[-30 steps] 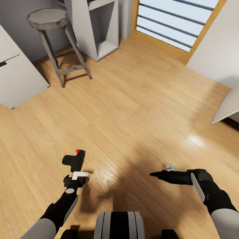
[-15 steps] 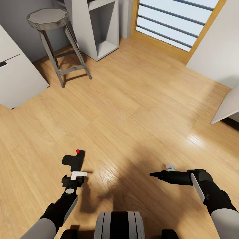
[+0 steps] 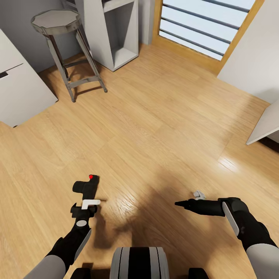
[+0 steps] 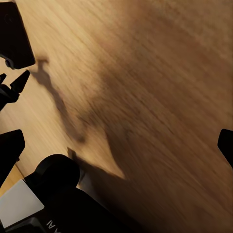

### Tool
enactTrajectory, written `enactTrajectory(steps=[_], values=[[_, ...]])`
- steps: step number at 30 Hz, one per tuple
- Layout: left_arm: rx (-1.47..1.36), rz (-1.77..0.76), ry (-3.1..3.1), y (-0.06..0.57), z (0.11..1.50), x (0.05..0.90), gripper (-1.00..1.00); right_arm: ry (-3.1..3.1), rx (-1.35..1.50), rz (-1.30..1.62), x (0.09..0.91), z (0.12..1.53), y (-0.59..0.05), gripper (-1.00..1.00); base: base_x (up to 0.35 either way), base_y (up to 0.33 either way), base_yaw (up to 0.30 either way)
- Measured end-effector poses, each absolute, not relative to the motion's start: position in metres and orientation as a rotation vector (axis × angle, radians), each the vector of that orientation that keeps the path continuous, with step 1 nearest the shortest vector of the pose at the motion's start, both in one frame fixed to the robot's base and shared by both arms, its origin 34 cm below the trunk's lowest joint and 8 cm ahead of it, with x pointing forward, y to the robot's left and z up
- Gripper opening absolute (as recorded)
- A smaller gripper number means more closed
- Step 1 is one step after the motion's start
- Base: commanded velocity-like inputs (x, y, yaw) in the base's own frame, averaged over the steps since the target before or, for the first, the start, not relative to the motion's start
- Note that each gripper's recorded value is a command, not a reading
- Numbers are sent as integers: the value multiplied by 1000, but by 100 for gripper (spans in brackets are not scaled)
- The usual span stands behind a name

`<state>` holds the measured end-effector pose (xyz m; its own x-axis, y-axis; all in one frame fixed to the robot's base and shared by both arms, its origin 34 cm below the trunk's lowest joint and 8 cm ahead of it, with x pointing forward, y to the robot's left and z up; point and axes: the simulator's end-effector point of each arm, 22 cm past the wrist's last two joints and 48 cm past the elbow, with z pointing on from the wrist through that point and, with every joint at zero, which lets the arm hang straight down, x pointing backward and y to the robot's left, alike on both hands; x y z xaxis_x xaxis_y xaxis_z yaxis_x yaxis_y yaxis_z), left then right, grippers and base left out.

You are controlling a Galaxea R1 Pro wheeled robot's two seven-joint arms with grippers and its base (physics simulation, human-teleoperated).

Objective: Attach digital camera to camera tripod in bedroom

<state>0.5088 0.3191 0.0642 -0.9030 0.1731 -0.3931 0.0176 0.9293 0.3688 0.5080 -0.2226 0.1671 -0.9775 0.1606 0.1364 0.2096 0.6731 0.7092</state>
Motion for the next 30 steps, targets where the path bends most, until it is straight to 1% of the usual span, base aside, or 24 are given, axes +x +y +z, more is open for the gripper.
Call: enactTrajectory(steps=[11,30], values=[[131,482,2637,317,59,498,100,-2816,-312,-1206,508,167,-223,100,0,0,0],[103,442,2543,313,64,503,100,-2816,-313,-1207,508,167,-223,100,0,0,0]])
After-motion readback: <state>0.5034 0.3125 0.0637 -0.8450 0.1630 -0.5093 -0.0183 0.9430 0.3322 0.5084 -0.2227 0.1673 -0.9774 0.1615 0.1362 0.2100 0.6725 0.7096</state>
